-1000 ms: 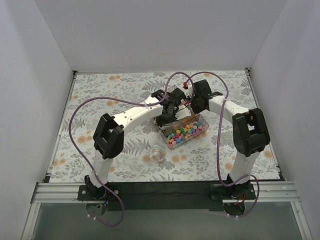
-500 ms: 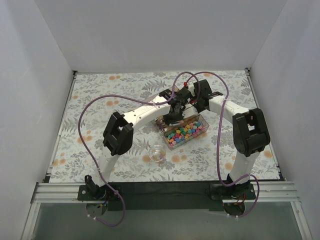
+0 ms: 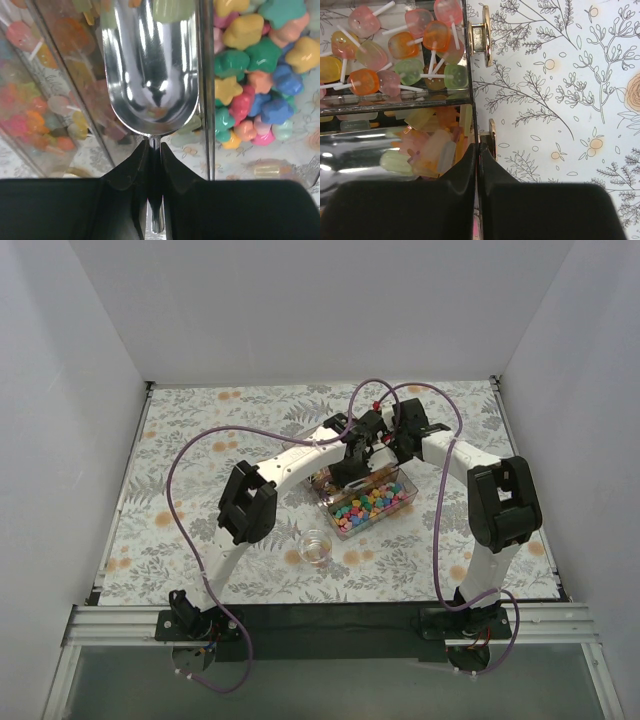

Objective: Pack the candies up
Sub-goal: Pick up the fake candies from the storage box.

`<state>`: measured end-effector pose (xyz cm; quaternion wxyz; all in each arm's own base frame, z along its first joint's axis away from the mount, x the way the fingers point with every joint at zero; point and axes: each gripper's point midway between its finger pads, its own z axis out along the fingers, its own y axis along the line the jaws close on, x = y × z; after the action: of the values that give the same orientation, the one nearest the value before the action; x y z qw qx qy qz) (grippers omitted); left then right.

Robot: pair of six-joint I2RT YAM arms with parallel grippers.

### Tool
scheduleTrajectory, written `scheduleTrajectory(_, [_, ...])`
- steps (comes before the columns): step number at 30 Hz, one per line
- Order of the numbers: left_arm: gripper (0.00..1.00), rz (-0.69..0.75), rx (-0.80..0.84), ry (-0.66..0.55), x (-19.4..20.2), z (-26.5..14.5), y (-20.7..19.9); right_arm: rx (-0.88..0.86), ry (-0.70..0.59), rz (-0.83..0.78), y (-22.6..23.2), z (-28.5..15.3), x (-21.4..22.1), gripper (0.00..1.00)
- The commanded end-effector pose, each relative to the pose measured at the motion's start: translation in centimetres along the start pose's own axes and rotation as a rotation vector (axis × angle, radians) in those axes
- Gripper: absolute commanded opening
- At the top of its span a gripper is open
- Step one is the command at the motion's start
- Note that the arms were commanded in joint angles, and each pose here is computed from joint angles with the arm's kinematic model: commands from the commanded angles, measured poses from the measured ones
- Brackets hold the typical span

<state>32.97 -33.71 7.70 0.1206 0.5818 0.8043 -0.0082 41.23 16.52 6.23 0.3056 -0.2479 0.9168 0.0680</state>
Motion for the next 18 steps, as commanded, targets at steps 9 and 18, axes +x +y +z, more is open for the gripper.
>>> scheduleTrajectory(9, [0.00,-0.038,0.087,-0.235,-6.7,3.4,-2.2,-0.206,-0.059,0.054,5.6,1.1,-0.5,0.01])
scheduleTrajectory(18, [0.00,-0.056,0.050,-0.327,-7.4,2.8,-1.6,-0.238,-0.063,0.079,5.8,1.2,0.1,0.01])
